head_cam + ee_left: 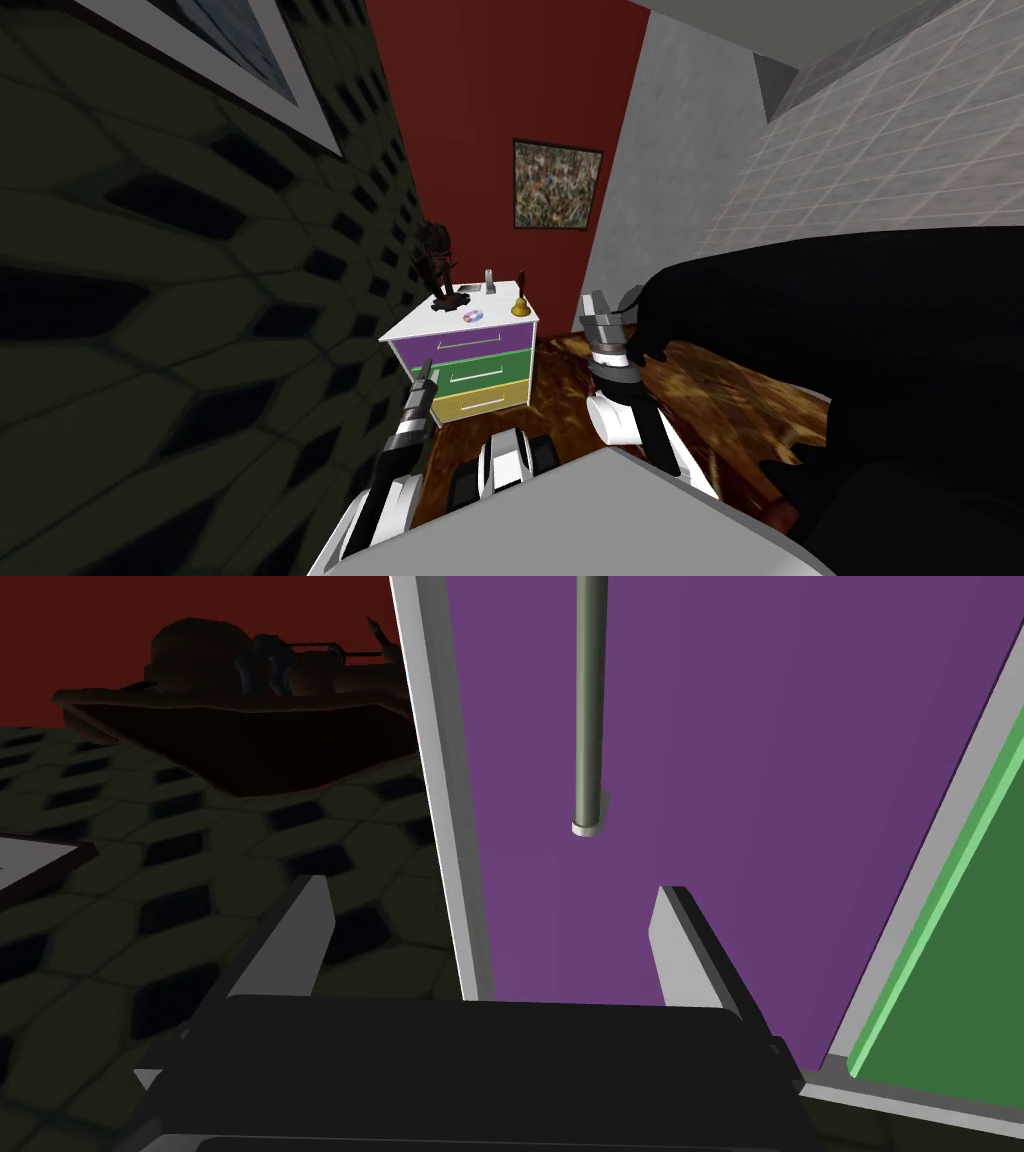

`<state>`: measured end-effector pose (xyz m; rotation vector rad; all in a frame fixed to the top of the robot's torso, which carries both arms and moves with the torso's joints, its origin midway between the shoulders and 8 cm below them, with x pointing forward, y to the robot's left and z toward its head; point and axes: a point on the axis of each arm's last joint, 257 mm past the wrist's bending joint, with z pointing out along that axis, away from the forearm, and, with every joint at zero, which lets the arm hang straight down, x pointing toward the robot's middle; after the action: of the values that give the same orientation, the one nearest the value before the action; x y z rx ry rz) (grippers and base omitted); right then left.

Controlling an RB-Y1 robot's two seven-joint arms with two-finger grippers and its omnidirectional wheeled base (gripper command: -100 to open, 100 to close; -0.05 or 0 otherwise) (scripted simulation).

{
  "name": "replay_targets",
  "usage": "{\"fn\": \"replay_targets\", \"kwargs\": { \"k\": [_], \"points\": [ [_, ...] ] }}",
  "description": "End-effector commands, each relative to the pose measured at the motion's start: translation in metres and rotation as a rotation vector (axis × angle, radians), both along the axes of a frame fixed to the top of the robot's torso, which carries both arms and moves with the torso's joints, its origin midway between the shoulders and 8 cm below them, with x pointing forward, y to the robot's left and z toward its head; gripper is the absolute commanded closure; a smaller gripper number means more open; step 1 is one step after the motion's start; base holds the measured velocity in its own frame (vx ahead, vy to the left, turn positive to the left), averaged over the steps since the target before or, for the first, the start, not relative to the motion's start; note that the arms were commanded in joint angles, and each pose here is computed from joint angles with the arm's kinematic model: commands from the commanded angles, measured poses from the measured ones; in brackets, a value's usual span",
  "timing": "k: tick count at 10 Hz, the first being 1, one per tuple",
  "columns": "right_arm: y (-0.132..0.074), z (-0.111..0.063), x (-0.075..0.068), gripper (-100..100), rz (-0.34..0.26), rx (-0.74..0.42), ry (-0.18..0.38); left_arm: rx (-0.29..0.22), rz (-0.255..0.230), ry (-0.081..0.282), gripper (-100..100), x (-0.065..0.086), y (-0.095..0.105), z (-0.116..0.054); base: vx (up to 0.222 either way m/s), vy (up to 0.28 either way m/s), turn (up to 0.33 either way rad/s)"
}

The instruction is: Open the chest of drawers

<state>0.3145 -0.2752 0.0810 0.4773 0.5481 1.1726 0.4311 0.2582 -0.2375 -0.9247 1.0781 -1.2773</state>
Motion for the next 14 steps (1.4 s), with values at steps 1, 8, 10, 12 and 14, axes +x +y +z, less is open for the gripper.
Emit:
{"fn": "replay_targets", "kwargs": {
  "k": [1,8,10,12,14],
  "points": [
    [0.000,0.000,0.000,0,0.000,0.000,0.000,-0.033,0.006,0.024,-100,0.002,-0.006,-0.019,0.150,0.016,-0.037],
    [0.000,0.000,0.000,0,0.000,0.000,0.000,-0.083,0.016,0.038,-100,0.010,-0.017,-0.024,0.076,0.003,-0.012],
    [0.000,0.000,0.000,0,0.000,0.000,0.000,-0.082,0.016,0.043,100,0.006,-0.017,-0.029,-0.033,0.004,0.005],
    [0.000,0.000,0.000,0,0.000,0.000,0.000,-0.082,0.011,0.039,100,0.004,-0.017,-0.024,-0.145,-0.005,0.021],
    [0.000,0.000,0.000,0,0.000,0.000,0.000,-0.083,0.008,0.038,100,0.002,-0.017,-0.019,-0.179,0.000,0.012]
  ]
}}
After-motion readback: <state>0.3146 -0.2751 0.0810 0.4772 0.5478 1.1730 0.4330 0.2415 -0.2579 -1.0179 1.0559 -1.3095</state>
